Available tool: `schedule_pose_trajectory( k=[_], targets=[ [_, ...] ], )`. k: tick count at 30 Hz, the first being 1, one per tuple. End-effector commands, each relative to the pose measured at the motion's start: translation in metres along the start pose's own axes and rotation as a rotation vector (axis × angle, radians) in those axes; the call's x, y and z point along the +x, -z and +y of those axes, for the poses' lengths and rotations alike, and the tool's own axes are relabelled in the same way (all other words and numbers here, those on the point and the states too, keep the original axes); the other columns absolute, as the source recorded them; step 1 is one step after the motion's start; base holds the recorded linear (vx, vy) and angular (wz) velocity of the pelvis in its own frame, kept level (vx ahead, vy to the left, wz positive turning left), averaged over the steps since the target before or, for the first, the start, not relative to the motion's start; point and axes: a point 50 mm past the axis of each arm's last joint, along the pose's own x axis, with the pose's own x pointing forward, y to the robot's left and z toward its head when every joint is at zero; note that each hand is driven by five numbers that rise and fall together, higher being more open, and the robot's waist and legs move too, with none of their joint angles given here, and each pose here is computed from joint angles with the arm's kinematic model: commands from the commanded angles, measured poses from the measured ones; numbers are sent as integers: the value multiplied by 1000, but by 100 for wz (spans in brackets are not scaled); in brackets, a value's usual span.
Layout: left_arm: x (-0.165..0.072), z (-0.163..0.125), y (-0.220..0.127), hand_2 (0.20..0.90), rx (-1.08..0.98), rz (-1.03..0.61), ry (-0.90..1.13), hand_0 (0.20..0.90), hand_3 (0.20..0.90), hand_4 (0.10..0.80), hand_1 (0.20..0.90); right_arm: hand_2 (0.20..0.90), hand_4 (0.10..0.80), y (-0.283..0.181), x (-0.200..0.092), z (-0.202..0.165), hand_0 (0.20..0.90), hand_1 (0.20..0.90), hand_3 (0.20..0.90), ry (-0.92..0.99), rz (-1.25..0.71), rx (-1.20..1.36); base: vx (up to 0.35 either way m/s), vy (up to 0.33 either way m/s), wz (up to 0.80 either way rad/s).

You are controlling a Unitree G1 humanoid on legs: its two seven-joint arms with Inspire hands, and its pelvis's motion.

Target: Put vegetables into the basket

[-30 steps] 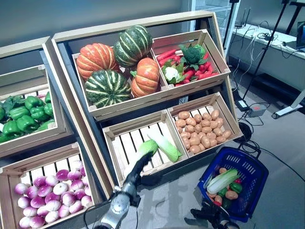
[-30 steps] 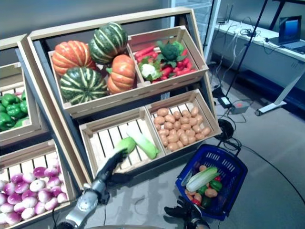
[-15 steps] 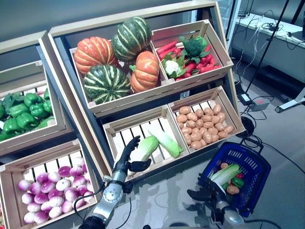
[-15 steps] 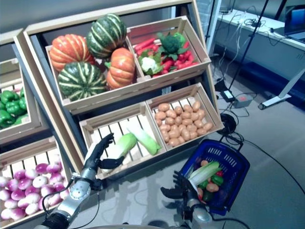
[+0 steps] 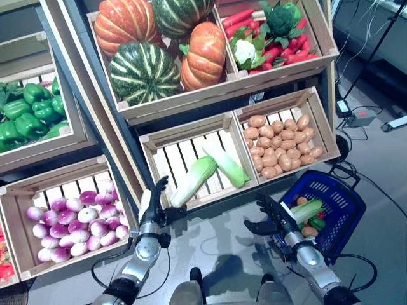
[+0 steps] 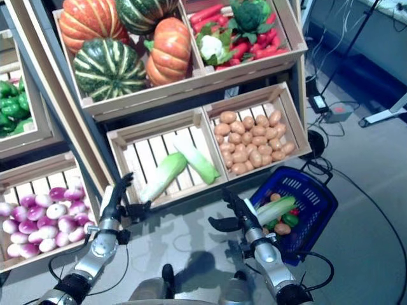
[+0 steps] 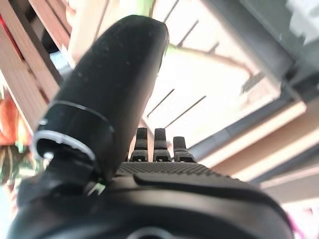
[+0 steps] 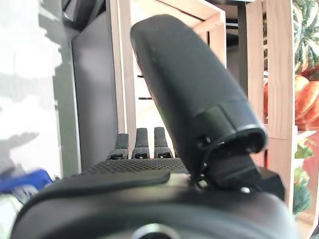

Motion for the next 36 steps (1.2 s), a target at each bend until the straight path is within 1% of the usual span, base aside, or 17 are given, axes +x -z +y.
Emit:
schedule_pose_trajectory(
  k=[1, 2, 5, 8, 10, 11, 13, 15, 17, 18, 21, 29, 31, 33, 35, 36],
  targets=[
    [36, 28, -60, 900, -31, -257, -188, 900, 900, 800, 900, 900, 800, -59, 14, 7, 900, 900, 900, -53, -296, 60, -193, 88, -1],
    [45, 36, -69, 900, -30, -272, -233, 900, 900, 800, 900, 900, 800, -65, 18, 6, 900, 900, 900, -61, -308, 53, -180, 97, -5],
    [58, 51, -83, 900, -42, -292, -326, 900, 900, 800, 900, 900, 800, -73, 22, 3, 900, 900, 900, -65, -320, 53, -137, 92, -5],
    [67, 64, -92, 900, -96, -305, -398, 900, 900, 800, 900, 900, 800, -74, 25, -1, 900, 900, 900, -54, -307, 63, -60, 80, -2],
    [71, 70, -99, 900, -82, -332, -433, 900, 900, 800, 900, 900, 800, -72, 25, -4, 900, 900, 900, -50, -292, 57, 23, 68, -3],
    [74, 78, -106, 900, -85, -349, -459, 900, 900, 800, 900, 900, 800, -70, 26, -7, 900, 900, 900, -45, -277, 57, -21, 59, -7],
    [79, 87, -111, 900, -105, -344, -480, 900, 900, 800, 900, 900, 800, -71, 27, -9, 900, 900, 900, -44, -274, 56, -18, 53, -9],
    [86, 100, -118, 900, -119, -340, -489, 900, 900, 800, 900, 900, 800, -72, 28, -15, 900, 900, 900, -41, -273, 50, -7, 52, 0],
    [89, 104, -121, 900, -101, -343, -493, 900, 900, 800, 900, 900, 800, -74, 28, -16, 900, 900, 900, -37, -274, 48, -6, 47, -5],
    [95, 113, -129, 900, -61, -345, -491, 900, 900, 800, 900, 900, 800, -79, 30, -20, 900, 900, 900, -31, -281, 48, -22, 52, -6],
    [102, 129, -140, 900, -33, -334, -500, 900, 900, 800, 900, 900, 800, -86, 32, -26, 900, 900, 900, -25, -290, 35, -35, 53, -4],
    [115, 155, -148, 900, -11, -213, -507, 900, 900, 800, 900, 900, 800, -95, 36, -33, 900, 900, 900, -18, -293, 33, -19, 25, -6],
    [119, 161, -153, 900, -17, -188, -475, 900, 900, 800, 900, 900, 800, -99, 37, -35, 900, 900, 900, -22, -300, 18, 0, 0, 0],
    [121, 165, -156, 900, -54, -183, -447, 900, 900, 800, 900, 900, 800, -103, 38, -37, 900, 900, 900, -19, -306, 10, -8, 7, -2],
    [124, 177, -168, 900, -48, -184, -437, 900, 900, 800, 900, 900, 800, -107, 38, -44, 900, 900, 900, 1, -306, 22, -13, 5, -2],
    [124, 178, -170, 900, -47, -181, -431, 900, 900, 800, 900, 900, 800, -107, 38, -46, 900, 900, 900, 6, -303, 30, 0, 0, 0]
  ],
)
